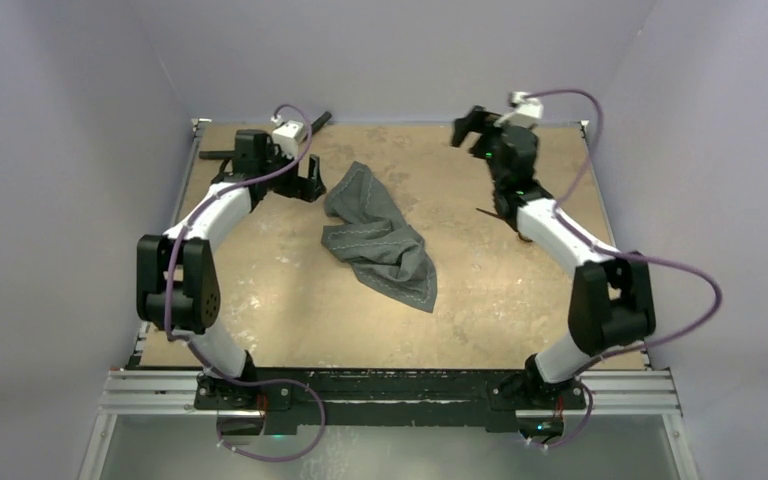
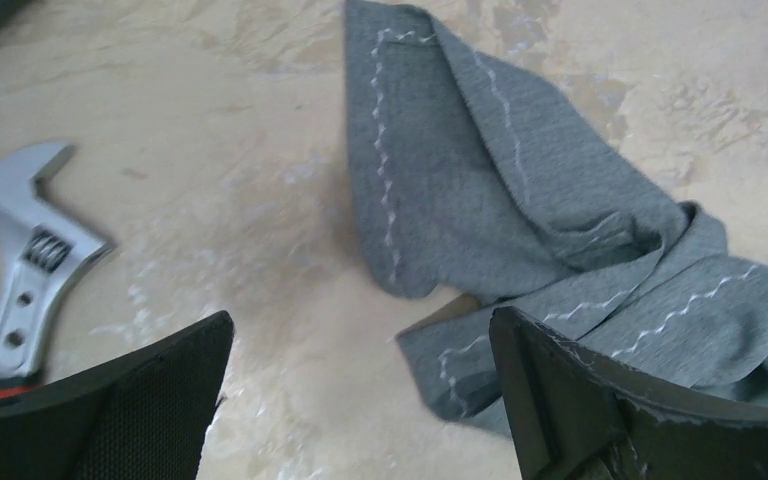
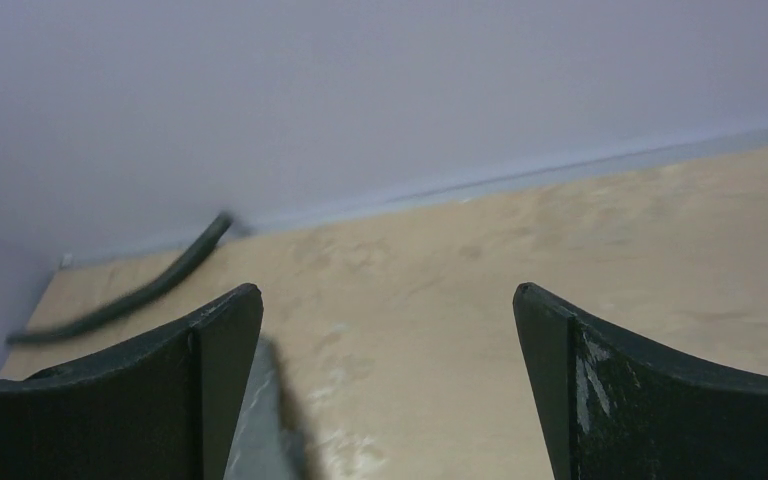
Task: Fold the napkin into a case and place the utensils inside
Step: Pick up the crumpled napkin from the center of the board.
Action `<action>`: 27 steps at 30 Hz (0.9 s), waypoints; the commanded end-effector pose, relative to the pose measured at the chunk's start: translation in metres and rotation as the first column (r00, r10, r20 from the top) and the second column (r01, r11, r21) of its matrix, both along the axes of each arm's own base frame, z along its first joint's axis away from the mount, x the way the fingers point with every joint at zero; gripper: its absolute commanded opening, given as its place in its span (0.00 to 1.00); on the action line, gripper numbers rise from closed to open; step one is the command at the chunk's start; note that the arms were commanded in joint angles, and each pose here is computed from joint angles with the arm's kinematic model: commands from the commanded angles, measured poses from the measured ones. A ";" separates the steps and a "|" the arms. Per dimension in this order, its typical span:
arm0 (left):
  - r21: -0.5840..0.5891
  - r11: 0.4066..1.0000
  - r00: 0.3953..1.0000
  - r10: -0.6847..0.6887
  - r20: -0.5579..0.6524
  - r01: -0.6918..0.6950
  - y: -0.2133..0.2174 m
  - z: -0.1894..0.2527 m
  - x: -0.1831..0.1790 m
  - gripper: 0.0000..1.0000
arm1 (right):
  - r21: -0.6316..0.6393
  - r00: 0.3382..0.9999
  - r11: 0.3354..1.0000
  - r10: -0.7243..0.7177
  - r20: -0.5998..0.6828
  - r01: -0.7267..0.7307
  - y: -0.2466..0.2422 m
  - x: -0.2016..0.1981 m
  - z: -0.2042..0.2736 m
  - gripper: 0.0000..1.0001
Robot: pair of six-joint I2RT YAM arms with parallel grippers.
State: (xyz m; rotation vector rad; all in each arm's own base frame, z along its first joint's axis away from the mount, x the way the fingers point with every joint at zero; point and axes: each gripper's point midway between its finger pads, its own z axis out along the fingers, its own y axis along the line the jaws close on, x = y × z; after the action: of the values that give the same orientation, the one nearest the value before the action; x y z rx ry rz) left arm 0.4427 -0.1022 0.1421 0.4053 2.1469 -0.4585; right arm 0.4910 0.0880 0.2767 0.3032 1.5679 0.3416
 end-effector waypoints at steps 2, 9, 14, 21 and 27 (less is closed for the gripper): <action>0.008 1.000 0.992 -0.015 -0.128 0.016 -0.041 -0.003 0.020 0.98 | -0.188 0.940 0.940 0.233 -0.250 -0.284 0.107 0.001 -0.051 0.99; -0.014 0.994 0.963 0.099 -0.252 -0.106 -0.021 -0.035 0.044 0.94 | -0.274 0.871 0.852 0.345 -0.350 -0.447 0.216 0.011 -0.086 0.91; -0.053 0.987 0.955 0.131 -0.264 -0.150 0.000 -0.036 0.037 0.92 | -0.306 0.831 0.800 0.381 -0.405 -0.516 0.265 0.018 -0.119 0.88; -0.091 0.981 0.946 0.139 -0.292 -0.172 0.010 -0.031 0.034 0.84 | -0.315 0.797 0.779 0.359 -0.486 -0.543 0.284 0.024 -0.166 0.77; -0.099 0.975 0.941 0.161 -0.298 -0.198 0.023 -0.029 0.035 0.79 | -0.324 0.788 0.778 0.329 -0.521 -0.539 0.285 0.030 -0.192 0.63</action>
State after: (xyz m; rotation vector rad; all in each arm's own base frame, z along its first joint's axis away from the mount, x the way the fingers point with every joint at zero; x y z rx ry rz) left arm 0.4745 -0.0873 0.0808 0.0950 2.4576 -0.5512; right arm 0.5072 0.3763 0.0679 -0.4444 2.1424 0.3037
